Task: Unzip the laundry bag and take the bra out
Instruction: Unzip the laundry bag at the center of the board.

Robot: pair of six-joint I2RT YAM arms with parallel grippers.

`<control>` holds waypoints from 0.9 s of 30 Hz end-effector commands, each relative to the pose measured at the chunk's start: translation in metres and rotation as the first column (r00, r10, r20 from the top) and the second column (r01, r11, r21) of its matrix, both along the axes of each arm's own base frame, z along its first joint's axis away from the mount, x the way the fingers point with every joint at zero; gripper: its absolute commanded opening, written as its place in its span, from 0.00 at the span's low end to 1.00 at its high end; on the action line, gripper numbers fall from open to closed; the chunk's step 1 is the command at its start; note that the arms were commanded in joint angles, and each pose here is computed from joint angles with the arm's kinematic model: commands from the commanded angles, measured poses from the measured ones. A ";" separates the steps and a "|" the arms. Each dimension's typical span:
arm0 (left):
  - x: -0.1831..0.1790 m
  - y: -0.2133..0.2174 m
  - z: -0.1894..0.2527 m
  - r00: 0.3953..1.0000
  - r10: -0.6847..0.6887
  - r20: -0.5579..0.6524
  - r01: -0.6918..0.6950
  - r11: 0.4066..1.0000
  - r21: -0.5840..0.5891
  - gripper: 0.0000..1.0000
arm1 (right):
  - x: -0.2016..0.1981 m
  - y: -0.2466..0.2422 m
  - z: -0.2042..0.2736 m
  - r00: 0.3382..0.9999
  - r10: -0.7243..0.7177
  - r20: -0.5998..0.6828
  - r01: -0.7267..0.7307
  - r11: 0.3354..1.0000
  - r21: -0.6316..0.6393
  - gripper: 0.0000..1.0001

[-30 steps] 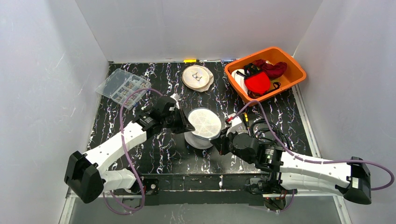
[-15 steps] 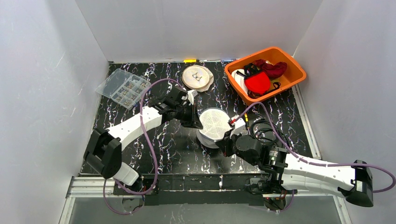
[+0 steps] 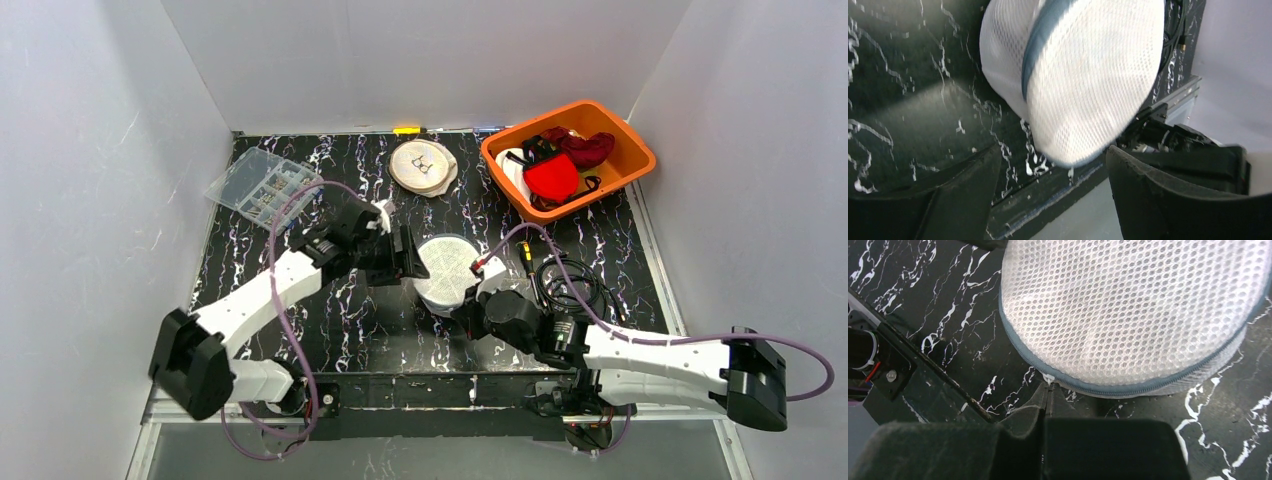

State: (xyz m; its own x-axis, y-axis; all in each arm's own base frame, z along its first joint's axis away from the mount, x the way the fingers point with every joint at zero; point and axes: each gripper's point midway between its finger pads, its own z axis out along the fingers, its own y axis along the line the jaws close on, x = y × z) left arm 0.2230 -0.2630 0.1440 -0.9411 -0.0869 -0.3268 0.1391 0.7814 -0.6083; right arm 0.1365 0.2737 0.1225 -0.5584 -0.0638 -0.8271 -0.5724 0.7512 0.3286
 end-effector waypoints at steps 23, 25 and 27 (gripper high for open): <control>-0.029 -0.004 -0.017 0.960 0.216 -0.180 -0.240 0.963 -0.121 0.47 | -0.012 0.076 0.051 0.983 0.175 0.049 -0.181 0.971 0.156 0.01; -0.027 -0.006 -0.020 0.957 0.223 -0.185 -0.246 0.962 -0.116 0.39 | -0.012 0.073 0.052 0.984 0.168 0.051 -0.174 0.972 0.159 0.01; -0.024 -0.004 -0.020 0.955 0.236 -0.178 -0.257 0.960 -0.108 0.31 | -0.012 0.070 0.052 0.986 0.161 0.050 -0.167 0.973 0.158 0.01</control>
State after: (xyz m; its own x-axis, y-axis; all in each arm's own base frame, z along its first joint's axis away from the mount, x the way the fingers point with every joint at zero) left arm 0.1887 -0.2623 0.1105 -0.9360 -0.3336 -0.1120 -0.1713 0.7099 -0.6832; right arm 0.1225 0.3394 0.1424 -0.5537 -0.0894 -0.8279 -0.6868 0.6112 0.3934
